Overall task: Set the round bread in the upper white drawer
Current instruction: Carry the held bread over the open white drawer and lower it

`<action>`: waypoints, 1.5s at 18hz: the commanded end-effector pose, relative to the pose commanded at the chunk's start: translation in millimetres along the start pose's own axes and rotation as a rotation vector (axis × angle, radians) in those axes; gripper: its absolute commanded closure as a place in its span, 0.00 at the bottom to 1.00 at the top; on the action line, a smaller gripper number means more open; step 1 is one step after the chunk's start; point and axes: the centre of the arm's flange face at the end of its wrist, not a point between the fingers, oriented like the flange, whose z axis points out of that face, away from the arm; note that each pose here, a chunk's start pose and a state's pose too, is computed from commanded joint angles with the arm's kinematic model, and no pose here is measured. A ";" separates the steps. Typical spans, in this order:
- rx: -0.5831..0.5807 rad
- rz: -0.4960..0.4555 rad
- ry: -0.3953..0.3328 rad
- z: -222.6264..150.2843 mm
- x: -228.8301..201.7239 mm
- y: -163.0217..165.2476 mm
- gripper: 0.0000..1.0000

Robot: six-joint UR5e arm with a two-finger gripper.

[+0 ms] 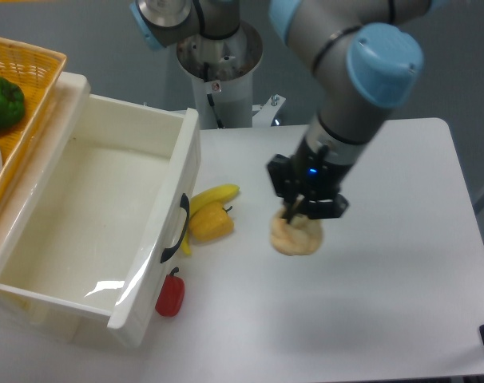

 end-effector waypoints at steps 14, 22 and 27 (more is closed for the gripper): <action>0.024 0.011 0.080 32.7 131.7 -49.3 1.00; 0.014 0.041 0.095 52.8 171.3 -58.1 0.92; 0.001 0.069 0.104 70.1 176.7 -62.2 0.69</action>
